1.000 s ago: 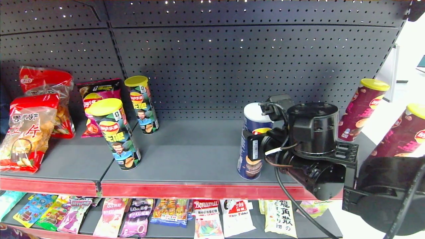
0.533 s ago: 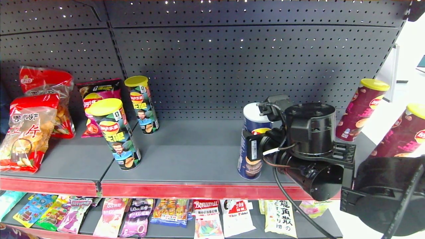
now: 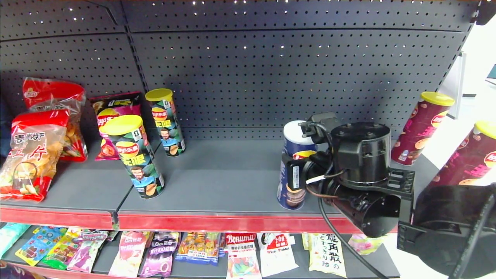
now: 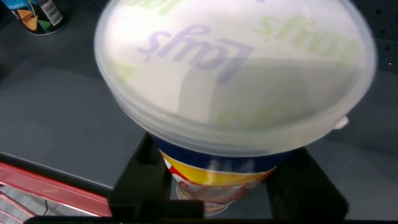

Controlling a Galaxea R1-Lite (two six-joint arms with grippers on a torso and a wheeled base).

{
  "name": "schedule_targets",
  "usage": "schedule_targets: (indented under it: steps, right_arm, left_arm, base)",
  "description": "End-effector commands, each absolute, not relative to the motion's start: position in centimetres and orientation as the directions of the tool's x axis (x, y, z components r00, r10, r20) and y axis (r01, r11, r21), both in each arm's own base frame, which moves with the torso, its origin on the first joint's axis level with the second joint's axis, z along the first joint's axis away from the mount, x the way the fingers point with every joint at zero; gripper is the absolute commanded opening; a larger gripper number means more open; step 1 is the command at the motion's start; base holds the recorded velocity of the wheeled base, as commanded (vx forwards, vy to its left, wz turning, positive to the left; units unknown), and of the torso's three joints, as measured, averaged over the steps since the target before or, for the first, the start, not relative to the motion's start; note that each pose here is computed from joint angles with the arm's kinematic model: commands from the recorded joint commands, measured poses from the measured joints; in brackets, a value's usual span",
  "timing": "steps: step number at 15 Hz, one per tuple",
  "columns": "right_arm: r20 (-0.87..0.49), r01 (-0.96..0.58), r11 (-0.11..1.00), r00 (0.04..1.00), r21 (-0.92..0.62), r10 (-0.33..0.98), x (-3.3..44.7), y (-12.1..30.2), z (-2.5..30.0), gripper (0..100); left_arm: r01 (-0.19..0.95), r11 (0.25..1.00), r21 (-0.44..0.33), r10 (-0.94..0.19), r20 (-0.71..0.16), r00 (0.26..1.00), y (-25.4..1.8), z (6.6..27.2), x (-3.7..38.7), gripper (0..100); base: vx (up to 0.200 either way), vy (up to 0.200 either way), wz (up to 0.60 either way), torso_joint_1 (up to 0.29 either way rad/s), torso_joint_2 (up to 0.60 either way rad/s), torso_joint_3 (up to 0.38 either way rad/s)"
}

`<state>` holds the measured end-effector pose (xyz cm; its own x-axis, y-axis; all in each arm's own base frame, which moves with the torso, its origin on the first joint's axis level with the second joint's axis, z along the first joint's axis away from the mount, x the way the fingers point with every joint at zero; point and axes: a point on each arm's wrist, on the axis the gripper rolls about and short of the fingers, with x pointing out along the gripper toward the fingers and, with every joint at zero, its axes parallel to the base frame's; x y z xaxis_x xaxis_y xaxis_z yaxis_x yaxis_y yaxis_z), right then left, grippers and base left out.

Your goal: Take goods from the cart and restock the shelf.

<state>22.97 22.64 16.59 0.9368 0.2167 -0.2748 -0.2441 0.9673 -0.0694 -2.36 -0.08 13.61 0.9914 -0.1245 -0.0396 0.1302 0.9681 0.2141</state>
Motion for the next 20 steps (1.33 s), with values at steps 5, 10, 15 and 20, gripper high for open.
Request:
schedule_targets:
  steps: [5, 10, 15, 20]
  right_arm:
    - [-0.264, -0.247, 0.967, 0.938, -0.058, 0.224, 22.7, 22.6, 16.9, 100]
    - [-0.258, -0.260, 0.964, 0.936, -0.051, 0.239, 19.9, 21.0, 17.5, 100]
    - [-0.233, -0.269, 0.963, 0.937, -0.012, 0.259, 16.9, 18.1, 18.4, 100]
    - [-0.228, -0.259, 0.966, 0.940, 0.008, 0.254, 13.8, 14.3, 17.9, 100]
  left_arm:
    - [0.127, 0.968, 0.215, -0.122, -0.035, 0.992, -0.1, 13.5, -2.4, 0]
    - [0.128, 0.968, 0.215, -0.124, -0.032, 0.992, -0.1, 13.7, -2.5, 0]
    - [0.131, 0.968, 0.214, -0.125, -0.038, 0.991, -0.1, 13.6, -2.4, 0]
    - [0.129, 0.968, 0.214, -0.122, -0.044, 0.991, -0.1, 13.8, -2.3, 0]
  base:
    - [0.000, 0.000, 0.00, 0.000, 0.00, 0.000]
    - [0.000, 0.000, 0.00, 0.000, 0.00, 0.000]
    - [0.000, 0.000, 0.00, 0.000, 0.00, 0.000]
    - [0.000, 0.000, 0.00, 0.000, 0.00, 0.000]
